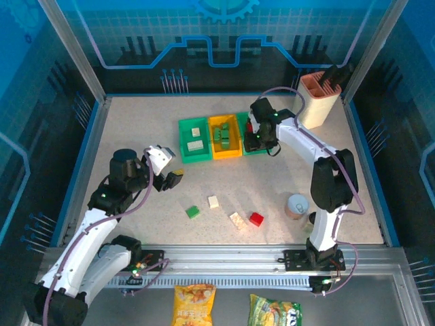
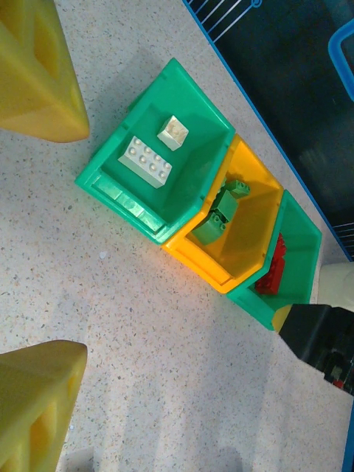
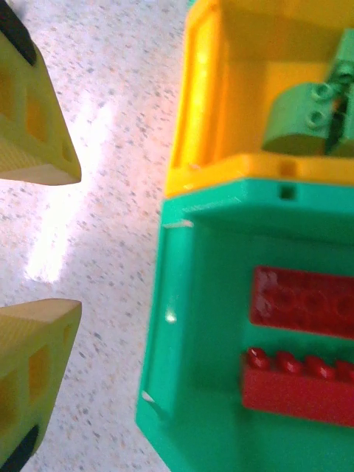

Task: Sort the legos into containers by color
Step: Pick up the lego from the bottom-center of the table.

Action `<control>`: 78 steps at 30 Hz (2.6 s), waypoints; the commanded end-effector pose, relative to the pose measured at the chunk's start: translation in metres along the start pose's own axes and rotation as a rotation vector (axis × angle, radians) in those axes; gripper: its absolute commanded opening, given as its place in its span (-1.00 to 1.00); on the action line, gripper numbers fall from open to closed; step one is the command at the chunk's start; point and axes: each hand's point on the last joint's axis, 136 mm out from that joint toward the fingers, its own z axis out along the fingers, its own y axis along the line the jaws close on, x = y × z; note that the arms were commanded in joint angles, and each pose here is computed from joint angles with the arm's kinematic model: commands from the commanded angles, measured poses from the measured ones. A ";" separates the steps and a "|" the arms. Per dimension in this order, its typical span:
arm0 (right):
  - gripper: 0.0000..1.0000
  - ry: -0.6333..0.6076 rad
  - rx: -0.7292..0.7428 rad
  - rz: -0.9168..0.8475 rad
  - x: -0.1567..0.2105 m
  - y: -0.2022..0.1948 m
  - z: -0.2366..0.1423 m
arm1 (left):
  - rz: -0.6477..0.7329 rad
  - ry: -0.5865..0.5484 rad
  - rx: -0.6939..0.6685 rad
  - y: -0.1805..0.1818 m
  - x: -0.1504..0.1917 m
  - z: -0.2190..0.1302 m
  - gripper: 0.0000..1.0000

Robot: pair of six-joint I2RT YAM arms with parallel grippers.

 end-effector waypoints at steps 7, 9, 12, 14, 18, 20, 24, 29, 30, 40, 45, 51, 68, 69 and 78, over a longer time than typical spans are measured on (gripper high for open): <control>-0.10 0.091 -0.038 -0.135 0.053 0.047 -0.006 | 0.008 -0.014 0.007 -0.002 -0.009 -0.005 0.46; -0.09 0.112 -0.035 -0.157 0.064 0.056 -0.005 | 0.009 -0.013 0.008 -0.003 -0.008 -0.005 0.46; -0.09 0.153 -0.033 -0.181 0.081 0.070 -0.002 | 0.009 -0.014 0.006 -0.002 -0.009 -0.006 0.46; -0.08 0.188 -0.019 -0.192 0.095 0.078 0.000 | 0.011 -0.017 0.006 -0.003 -0.009 -0.006 0.46; -0.06 0.238 0.012 -0.224 0.121 0.092 0.003 | 0.011 -0.020 0.008 -0.003 -0.010 -0.007 0.46; -0.05 0.265 0.036 -0.232 0.134 0.095 0.005 | 0.013 -0.026 0.011 -0.004 -0.011 -0.007 0.46; -0.04 0.317 0.054 -0.243 0.160 0.103 0.011 | 0.016 -0.040 0.016 -0.005 -0.014 -0.009 0.44; 0.00 0.386 0.101 -0.263 0.188 0.107 0.019 | 0.022 -0.041 0.008 -0.005 -0.015 -0.010 0.44; 0.01 0.394 0.107 -0.269 0.192 0.108 0.020 | 0.024 -0.043 0.006 -0.004 -0.015 -0.011 0.44; 0.07 0.482 0.132 -0.297 0.231 0.119 0.032 | 0.022 -0.041 0.008 -0.005 -0.015 -0.010 0.44; 0.04 0.511 0.147 -0.305 0.243 0.117 0.038 | 0.023 -0.042 0.008 -0.004 -0.015 -0.010 0.44; -0.04 0.542 0.166 -0.317 0.254 0.114 0.040 | 0.023 -0.039 0.007 -0.004 -0.014 -0.010 0.44; -0.27 0.515 0.177 -0.319 0.247 0.118 0.033 | 0.021 -0.031 0.008 -0.004 -0.012 -0.009 0.44; -0.27 0.510 0.175 -0.320 0.246 0.119 0.032 | 0.021 -0.032 0.008 -0.004 -0.012 -0.009 0.44; -0.28 0.466 0.158 -0.331 0.218 0.126 0.029 | 0.015 -0.034 0.019 -0.006 -0.013 -0.008 0.44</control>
